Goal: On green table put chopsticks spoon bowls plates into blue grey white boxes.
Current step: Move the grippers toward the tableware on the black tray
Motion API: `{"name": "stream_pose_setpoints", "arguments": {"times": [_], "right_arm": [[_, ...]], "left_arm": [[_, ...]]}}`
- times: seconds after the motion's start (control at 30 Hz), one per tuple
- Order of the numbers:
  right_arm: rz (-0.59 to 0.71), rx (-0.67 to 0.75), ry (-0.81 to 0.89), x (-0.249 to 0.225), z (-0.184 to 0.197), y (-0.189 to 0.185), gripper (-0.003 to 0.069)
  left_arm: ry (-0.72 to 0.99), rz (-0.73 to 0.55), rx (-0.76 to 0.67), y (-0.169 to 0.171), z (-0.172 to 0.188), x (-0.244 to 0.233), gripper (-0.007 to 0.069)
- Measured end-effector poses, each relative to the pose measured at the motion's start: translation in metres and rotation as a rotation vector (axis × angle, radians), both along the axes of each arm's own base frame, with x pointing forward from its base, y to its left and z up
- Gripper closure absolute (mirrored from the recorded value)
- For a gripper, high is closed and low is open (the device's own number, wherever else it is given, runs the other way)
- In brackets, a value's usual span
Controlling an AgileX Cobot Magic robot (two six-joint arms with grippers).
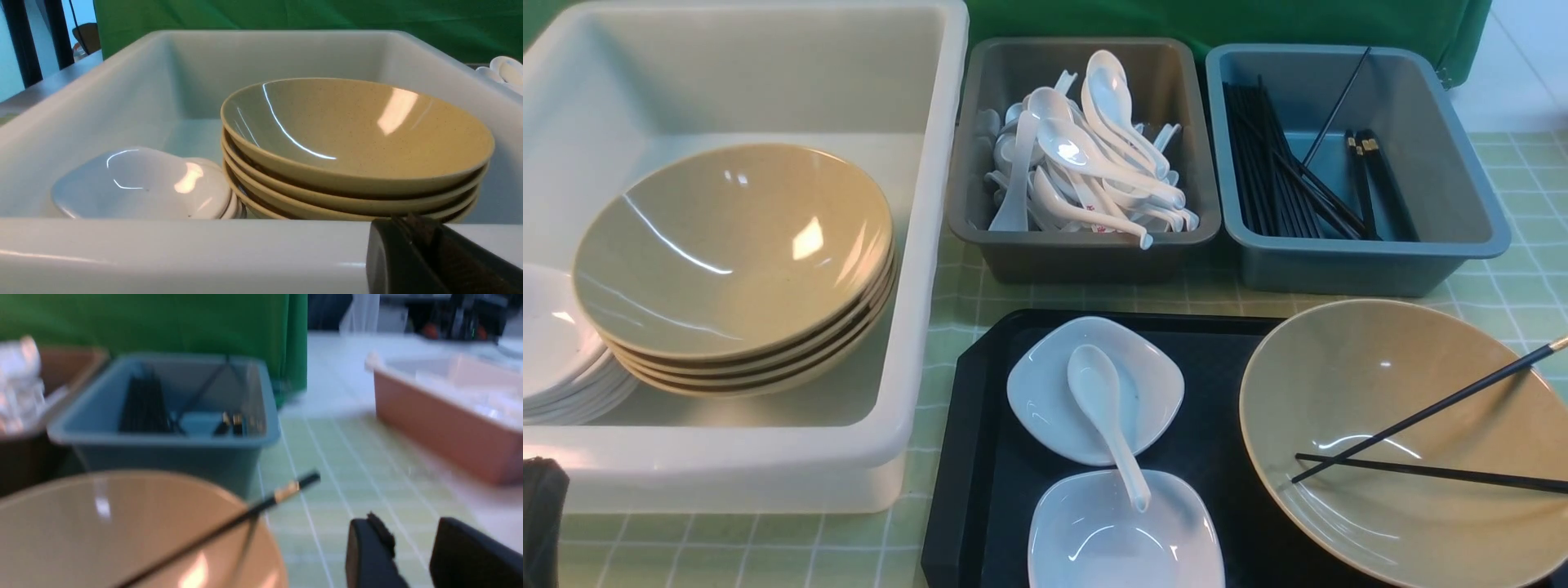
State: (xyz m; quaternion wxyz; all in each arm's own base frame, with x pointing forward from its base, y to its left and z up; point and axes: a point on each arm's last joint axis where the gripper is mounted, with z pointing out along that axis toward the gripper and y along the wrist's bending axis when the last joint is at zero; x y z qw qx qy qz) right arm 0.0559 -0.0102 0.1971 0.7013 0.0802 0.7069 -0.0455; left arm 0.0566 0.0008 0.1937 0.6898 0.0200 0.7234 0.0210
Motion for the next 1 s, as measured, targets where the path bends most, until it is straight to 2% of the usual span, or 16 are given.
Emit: {"name": "stream_pose_setpoints", "arguments": {"times": [0.2,0.27,0.37,0.4,0.43,0.53,0.6,0.63,0.67,0.77,0.8,0.83,0.87,0.93,1.0], "right_arm": [[0.013,0.150,-0.125,0.000,0.009,0.001,0.0423],[0.032,0.248,-0.211,-0.001,0.015,0.001,0.0423],[0.054,0.324,-0.287,-0.002,0.021,0.002,0.0423],[0.059,0.338,-0.297,-0.002,0.022,0.002,0.0423],[0.072,0.406,-0.325,-0.002,0.023,0.002,0.0423],[0.080,0.455,-0.349,-0.005,0.035,0.002,0.0423],[0.107,0.478,-0.432,-0.011,0.068,0.003,0.0423],[0.107,0.483,-0.429,-0.011,0.068,0.003,0.0423],[0.121,0.490,-0.469,-0.014,0.085,0.004,0.0423],[0.141,0.513,-0.526,-0.014,0.151,0.004,0.0423],[0.143,0.513,-0.531,-0.015,0.155,0.004,0.0423],[0.119,0.520,-0.480,-0.011,0.176,0.003,0.0423],[0.108,0.519,-0.458,-0.009,0.180,0.002,0.0423],[0.029,0.485,-0.268,0.004,0.193,-0.002,0.0423],[-0.042,0.391,-0.025,0.021,0.197,-0.006,0.0423]], "left_arm": [[-0.049,-0.008,-0.015,-0.001,0.004,0.000,0.0627],[-0.210,-0.039,-0.193,-0.002,0.019,-0.001,0.0627],[-0.401,-0.080,-0.355,-0.002,0.036,-0.006,0.0627],[-0.428,-0.086,-0.372,-0.002,0.039,-0.007,0.0627],[-0.525,-0.110,-0.412,-0.002,0.047,-0.011,0.0627],[-0.556,-0.129,-0.480,-0.001,0.058,-0.012,0.0627],[-0.564,-0.144,-0.528,-0.001,0.087,-0.011,0.0627],[-0.572,-0.146,-0.528,-0.001,0.090,-0.012,0.0627],[-0.575,-0.150,-0.539,-0.001,0.103,-0.011,0.0627],[-0.590,-0.161,-0.528,-0.002,0.167,-0.006,0.0627],[-0.592,-0.162,-0.519,-0.002,0.173,-0.005,0.0627],[-0.550,-0.149,-0.484,-0.003,0.196,0.000,0.0627],[-0.532,-0.143,-0.473,-0.003,0.198,0.004,0.0627],[-0.368,-0.081,-0.428,-0.002,0.213,0.022,0.0627],[-0.140,-0.001,-0.410,0.000,0.207,0.046,0.0627]]}}
